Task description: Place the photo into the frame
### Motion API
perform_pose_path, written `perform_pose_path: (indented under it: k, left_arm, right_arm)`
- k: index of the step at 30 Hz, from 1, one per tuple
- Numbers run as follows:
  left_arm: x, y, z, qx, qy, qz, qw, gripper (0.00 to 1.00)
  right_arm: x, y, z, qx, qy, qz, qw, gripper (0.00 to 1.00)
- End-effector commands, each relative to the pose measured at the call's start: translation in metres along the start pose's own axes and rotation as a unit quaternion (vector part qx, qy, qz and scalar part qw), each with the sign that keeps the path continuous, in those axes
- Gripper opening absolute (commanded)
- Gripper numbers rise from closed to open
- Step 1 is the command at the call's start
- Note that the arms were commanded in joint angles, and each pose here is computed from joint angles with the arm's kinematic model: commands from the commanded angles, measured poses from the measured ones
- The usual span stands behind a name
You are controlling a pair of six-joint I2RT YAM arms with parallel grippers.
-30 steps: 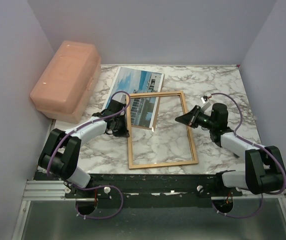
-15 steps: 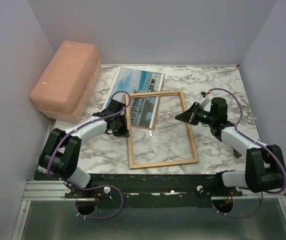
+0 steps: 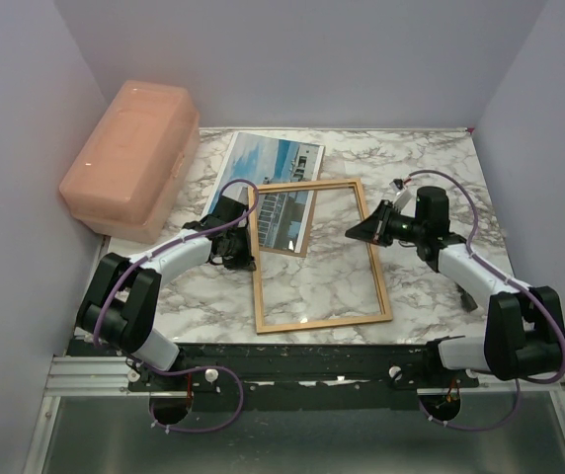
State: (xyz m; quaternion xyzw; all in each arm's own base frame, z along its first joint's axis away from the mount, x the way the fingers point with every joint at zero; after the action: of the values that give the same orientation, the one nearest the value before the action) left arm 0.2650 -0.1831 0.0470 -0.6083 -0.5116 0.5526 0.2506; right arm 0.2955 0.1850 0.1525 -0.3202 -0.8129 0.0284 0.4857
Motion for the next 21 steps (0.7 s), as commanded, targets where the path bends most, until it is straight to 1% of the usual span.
perform_pose_path:
  k: [1,11,21]
  left_arm:
    - [0.041,0.018,0.036,0.061,0.006,-0.076,0.995,0.01]
    - [0.041,0.019,0.037,0.063,0.007,-0.077,0.995,0.01]
    - [0.041,0.019,0.037,0.064,0.008,-0.078,0.995,0.0]
  right_arm:
    - [0.018,-0.009,0.029,0.077,0.038,-0.023,0.996,0.01]
    - [0.026,-0.016,0.03,0.077,0.035,-0.026,0.996,0.01]
    - [0.005,-0.003,0.035,0.063,0.038,-0.023,0.997,0.01]
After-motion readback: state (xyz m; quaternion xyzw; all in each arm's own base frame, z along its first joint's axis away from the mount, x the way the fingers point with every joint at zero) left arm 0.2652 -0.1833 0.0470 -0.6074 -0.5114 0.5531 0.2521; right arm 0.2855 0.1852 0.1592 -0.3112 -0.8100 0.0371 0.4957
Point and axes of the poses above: each gripper's point midway between its finger pads, its own y axis out along the fingers, its own x axis along the line the jaws close on, z = x × y, the point moved 1 cm from there along -y, back along the fingers, and after that the axes turned 5 degrees about -y, right-handed, at the moved point
